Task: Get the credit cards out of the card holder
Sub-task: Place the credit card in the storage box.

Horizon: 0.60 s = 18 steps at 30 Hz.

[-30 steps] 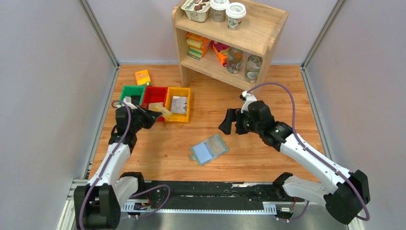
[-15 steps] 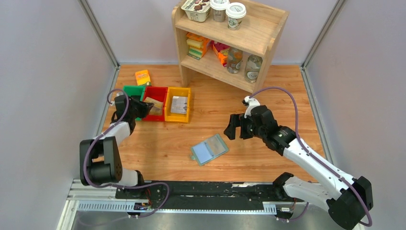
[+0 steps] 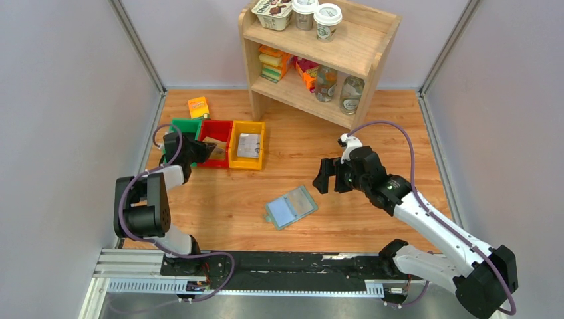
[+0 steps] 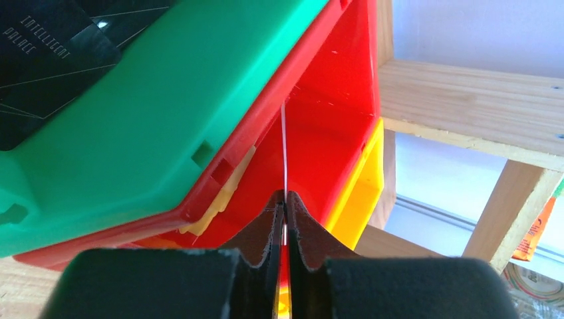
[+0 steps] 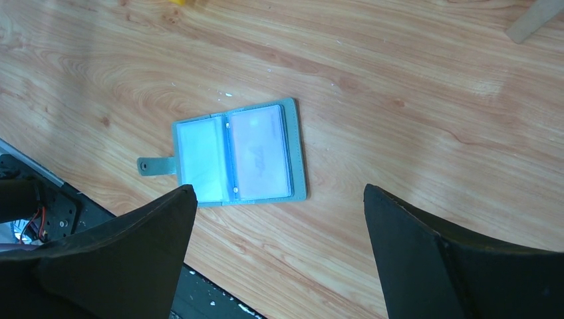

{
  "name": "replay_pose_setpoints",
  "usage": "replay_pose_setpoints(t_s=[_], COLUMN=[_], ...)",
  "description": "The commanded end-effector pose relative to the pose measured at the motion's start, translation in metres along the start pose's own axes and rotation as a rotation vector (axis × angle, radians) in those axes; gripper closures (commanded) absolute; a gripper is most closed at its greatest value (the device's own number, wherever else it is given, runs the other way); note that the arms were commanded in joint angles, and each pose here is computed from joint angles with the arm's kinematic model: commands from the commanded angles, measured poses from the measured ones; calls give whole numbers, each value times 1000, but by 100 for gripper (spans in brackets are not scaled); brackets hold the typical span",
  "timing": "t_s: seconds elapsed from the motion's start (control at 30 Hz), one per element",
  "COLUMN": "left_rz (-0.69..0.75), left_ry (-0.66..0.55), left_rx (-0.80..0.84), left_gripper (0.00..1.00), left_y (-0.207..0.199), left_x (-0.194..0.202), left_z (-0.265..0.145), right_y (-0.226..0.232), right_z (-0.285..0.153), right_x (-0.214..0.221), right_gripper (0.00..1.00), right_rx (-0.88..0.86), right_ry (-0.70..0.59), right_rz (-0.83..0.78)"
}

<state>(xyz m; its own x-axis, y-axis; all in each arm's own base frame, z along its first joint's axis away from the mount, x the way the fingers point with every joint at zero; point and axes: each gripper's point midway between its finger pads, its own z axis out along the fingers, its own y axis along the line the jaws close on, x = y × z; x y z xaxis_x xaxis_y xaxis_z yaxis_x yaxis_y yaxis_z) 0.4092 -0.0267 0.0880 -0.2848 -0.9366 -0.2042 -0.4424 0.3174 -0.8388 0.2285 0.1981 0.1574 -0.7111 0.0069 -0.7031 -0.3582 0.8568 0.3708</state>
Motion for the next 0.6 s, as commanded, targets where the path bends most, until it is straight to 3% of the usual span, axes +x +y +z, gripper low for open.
replay_pose_setpoints(t_s=[0.0,0.23,0.57], left_rz=[-20,33,136], left_ry=[15,8,18], left_rx=[19,-55,-91], left_gripper=[87,68,61], left_y=[1,13,2], left_x=[2,3,11], left_z=[8,-3,-50], right_y=[0,-1,0], right_z=[1,-1,-4], right_x=[-4,-1,2], right_gripper=[1,1,1], right_rx=[-7,-5,-10], right_ry=[-21,-16,-4], right_rz=[-9,-3,6])
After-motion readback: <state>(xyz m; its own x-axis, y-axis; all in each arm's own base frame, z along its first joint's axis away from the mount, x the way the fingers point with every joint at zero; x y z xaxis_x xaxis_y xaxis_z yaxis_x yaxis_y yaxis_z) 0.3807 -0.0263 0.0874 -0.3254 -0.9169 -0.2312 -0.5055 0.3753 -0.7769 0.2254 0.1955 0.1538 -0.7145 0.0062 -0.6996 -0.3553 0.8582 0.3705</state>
